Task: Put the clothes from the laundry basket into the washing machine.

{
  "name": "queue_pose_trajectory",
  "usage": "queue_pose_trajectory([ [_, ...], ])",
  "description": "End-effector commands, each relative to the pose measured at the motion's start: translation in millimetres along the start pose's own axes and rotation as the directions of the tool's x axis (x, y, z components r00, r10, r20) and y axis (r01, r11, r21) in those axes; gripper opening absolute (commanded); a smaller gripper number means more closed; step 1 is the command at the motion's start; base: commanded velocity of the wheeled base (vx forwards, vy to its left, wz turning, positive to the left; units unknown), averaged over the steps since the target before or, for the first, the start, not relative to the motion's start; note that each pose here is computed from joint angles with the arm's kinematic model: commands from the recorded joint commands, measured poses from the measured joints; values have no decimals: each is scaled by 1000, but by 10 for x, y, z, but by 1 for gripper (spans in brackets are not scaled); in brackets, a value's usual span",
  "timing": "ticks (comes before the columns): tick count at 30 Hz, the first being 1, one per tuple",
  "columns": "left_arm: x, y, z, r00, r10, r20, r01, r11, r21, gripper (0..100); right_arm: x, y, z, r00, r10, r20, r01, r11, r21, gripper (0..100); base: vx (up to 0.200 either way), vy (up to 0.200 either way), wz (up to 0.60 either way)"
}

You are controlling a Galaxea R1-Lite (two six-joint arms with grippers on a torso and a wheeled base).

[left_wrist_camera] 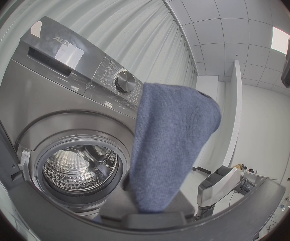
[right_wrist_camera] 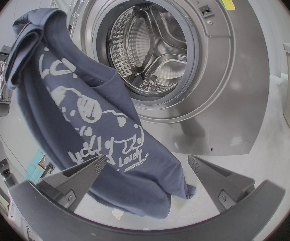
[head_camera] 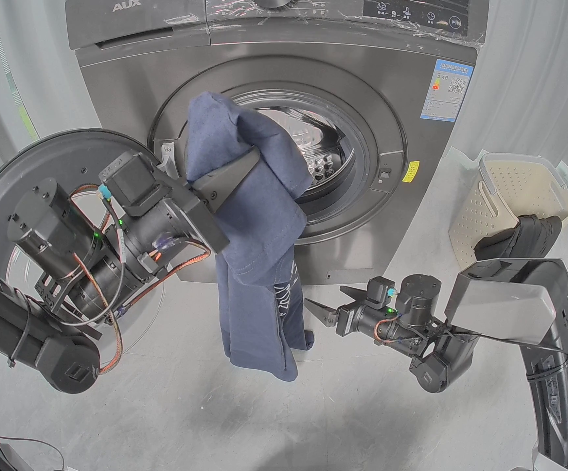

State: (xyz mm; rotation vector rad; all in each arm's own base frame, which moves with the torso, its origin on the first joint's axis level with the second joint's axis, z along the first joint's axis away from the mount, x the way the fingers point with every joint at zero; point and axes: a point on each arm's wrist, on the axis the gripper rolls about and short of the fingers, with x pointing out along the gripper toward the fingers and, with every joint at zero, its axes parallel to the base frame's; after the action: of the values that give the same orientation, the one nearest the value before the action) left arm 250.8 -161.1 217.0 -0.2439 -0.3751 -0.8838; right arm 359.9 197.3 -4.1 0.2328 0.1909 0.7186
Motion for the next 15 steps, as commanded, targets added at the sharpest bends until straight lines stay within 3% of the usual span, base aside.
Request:
queue_pose_trajectory([
  [1, -1, -18, -1, 1000, -6, -1, 6, 1000, -3, 0, 253, -206, -233, 1000, -19, -14, 19, 1000, 3, 100, 0, 0, 0],
  [8, 10, -17, 11, 1000, -6, 5, 6, 1000, -3, 0, 401, -119, -310, 998, 53, -18, -53, 999, -1, 100, 0, 0, 0],
  [9, 7, -17, 8, 1000, -7, 3, 7, 1000, -3, 0, 424, -32, -331, 996, 86, -23, -86, 996, -4, 100, 0, 0, 0],
  [15, 1, -19, 8, 1000, -5, 2, 5, 1000, -4, 0, 543, 136, -376, 990, 139, 4, -139, 990, -19, 100, 0, 0, 0],
])
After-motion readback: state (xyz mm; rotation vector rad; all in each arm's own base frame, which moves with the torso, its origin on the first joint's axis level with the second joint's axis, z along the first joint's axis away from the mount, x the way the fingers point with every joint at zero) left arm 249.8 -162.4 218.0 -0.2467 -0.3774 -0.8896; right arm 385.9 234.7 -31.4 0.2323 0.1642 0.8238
